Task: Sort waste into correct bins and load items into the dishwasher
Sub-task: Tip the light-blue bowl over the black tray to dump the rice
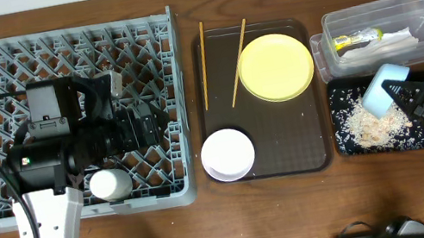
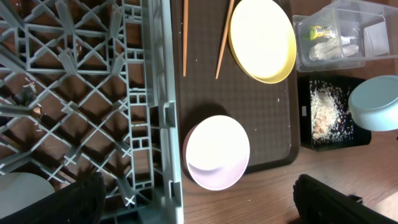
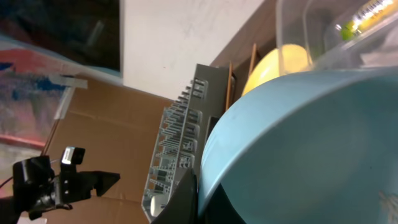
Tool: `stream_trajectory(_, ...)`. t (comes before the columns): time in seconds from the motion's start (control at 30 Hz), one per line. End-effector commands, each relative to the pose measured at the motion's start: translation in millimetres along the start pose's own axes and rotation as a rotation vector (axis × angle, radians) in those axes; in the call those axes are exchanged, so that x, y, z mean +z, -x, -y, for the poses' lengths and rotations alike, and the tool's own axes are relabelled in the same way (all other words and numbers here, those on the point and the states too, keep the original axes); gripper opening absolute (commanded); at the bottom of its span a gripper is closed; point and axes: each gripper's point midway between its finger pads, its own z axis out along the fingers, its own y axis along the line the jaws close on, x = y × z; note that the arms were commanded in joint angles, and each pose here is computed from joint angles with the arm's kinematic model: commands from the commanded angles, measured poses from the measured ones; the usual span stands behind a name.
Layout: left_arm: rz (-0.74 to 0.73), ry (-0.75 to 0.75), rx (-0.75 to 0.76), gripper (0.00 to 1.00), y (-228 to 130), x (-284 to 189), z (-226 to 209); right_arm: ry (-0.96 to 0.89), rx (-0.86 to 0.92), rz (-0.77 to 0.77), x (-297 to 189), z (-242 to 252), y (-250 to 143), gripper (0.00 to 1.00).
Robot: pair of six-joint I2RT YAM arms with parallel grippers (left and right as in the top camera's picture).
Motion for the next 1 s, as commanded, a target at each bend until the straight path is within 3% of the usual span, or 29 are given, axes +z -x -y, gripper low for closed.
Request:
stream_trajectory(0.0,0.02,-0.017,0.031,0.98,4.3,-5.9,6.9,0.014,-0.017,0.004,-1.6,-3.8,1.3,0.01)
stream_trajectory(0.07,0.019,-0.017,0.031,0.98,4.2,-5.9,6.9,-0.037,0.054,0.011,-1.7,5.5,0.3,0.01)
stream_trajectory(0.17,0.02,-0.017,0.031,0.98,4.3,-5.9,6.9,0.063,-0.023,-0.01,-0.7,-12.3,-1.4,0.01)
stream_trajectory(0.23,0.02,-0.017,0.031,0.98,4.3,-5.9,6.9,-0.008,0.045,0.003,-0.4,-0.1,0.1,0.01)
stream_trajectory(0.33,0.02,-0.017,0.031,0.98,4.3,-5.9,6.9,0.105,0.004,-0.022,-0.5,-19.7,-2.8,0.01)
stream_trajectory(0.43,0.02,-0.017,0.031,0.98,4.3,-5.9,6.9,-0.027,0.094,0.003,0.3,3.3,-0.8,0.01)
stream_trajectory(0.53,0.02,-0.017,0.031,0.98,4.3,-5.9,6.9,0.066,0.025,-0.025,2.5,-13.3,-4.5,0.01)
stream_trajectory(0.63,0.02,-0.017,0.031,0.98,4.3,-5.9,6.9,0.003,0.127,-0.015,3.3,-2.4,-3.8,0.01)
stream_trajectory(0.73,0.02,-0.017,0.031,0.98,4.3,-5.9,6.9,0.034,0.047,-0.026,6.5,-9.2,-0.9,0.01)
stream_trajectory(0.8,0.019,-0.017,0.03,0.98,4.2,-5.9,6.9,-0.067,0.105,-0.01,8.9,8.0,-0.7,0.01)
stream_trajectory(0.97,0.02,-0.017,0.031,0.98,4.3,-5.9,6.9,-0.058,0.09,-0.066,18.7,5.1,-15.4,0.01)
